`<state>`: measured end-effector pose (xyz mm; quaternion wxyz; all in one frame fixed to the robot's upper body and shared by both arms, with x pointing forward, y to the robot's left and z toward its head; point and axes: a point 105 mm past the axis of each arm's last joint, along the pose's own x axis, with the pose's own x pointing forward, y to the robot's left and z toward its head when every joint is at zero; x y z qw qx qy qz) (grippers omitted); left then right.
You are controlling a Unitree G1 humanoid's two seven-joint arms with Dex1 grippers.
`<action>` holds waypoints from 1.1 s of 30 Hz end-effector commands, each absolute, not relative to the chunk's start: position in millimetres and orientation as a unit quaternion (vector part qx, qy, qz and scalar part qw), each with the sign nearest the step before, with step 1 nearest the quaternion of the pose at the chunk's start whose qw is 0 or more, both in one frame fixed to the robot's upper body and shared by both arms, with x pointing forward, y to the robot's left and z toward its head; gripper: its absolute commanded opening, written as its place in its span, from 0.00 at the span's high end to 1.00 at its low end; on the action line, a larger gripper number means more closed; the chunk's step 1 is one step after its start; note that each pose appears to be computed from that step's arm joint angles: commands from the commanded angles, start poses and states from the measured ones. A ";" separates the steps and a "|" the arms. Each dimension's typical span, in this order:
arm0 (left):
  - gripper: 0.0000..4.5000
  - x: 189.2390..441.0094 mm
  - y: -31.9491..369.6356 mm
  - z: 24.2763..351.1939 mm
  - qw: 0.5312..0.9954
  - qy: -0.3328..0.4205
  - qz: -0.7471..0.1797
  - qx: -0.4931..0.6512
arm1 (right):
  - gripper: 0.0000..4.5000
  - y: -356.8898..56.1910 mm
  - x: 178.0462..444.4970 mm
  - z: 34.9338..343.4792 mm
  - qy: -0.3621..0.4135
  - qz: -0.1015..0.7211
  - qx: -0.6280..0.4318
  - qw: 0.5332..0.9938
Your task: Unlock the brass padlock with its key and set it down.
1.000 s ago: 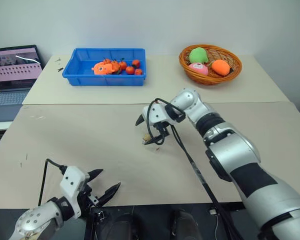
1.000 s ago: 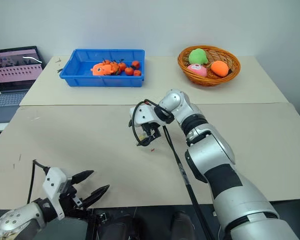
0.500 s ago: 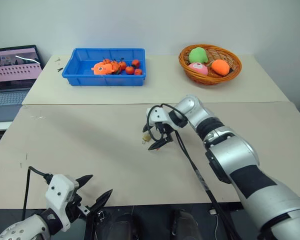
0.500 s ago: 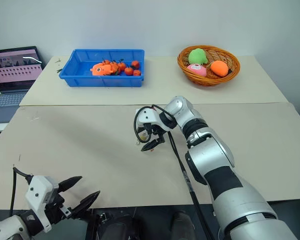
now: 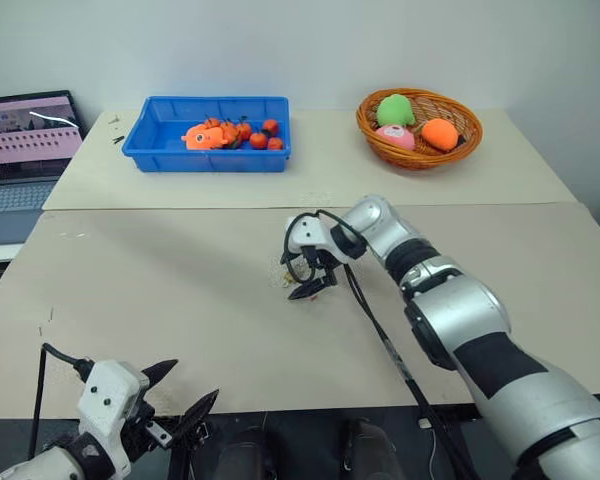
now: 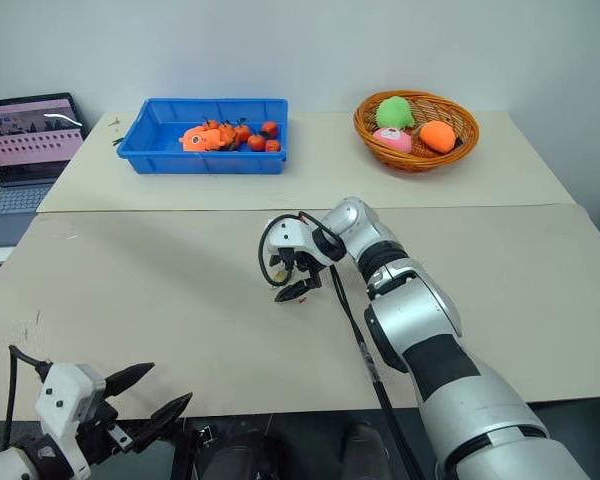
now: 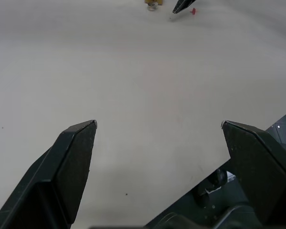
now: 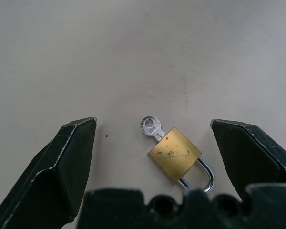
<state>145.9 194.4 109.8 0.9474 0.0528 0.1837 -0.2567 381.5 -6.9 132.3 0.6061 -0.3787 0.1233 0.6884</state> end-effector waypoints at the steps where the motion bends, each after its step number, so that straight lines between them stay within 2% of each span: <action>1: 0.01 145.0 191.0 121.4 0.950 0.163 -0.259 0.060 | 0.00 -2.4 387.2 147.3 0.104 0.676 -0.388 0.617; 12: 0.01 138.8 192.7 126.9 0.953 0.164 -0.245 0.063 | 0.00 -9.9 392.6 133.8 0.129 0.653 -0.389 0.637; 14: 0.00 137.6 193.0 127.2 0.954 0.165 -0.244 0.063 | 0.12 -10.0 393.0 131.2 0.132 0.650 -0.387 0.641; 15: 0.00 137.1 193.0 127.4 0.954 0.165 -0.244 0.063 | 0.14 -10.0 393.0 130.4 0.132 0.649 -0.387 0.641; 16: 0.00 136.4 192.5 127.7 0.953 0.165 -0.245 0.062 | 0.26 -10.3 392.6 129.2 0.134 0.650 -0.387 0.640; 23: 0.00 135.9 192.6 130.1 0.953 0.164 -0.247 0.062 | 0.77 -8.9 391.9 129.4 0.133 0.652 -0.378 0.644; 29: 0.00 137.5 191.1 130.6 0.952 0.163 -0.250 0.061 | 0.79 -8.5 391.9 131.4 0.127 0.654 -0.378 0.643; 33: 0.00 143.0 189.9 130.7 0.951 0.161 -0.255 0.063 | 0.79 -6.8 398.7 140.9 0.107 0.635 -0.379 0.664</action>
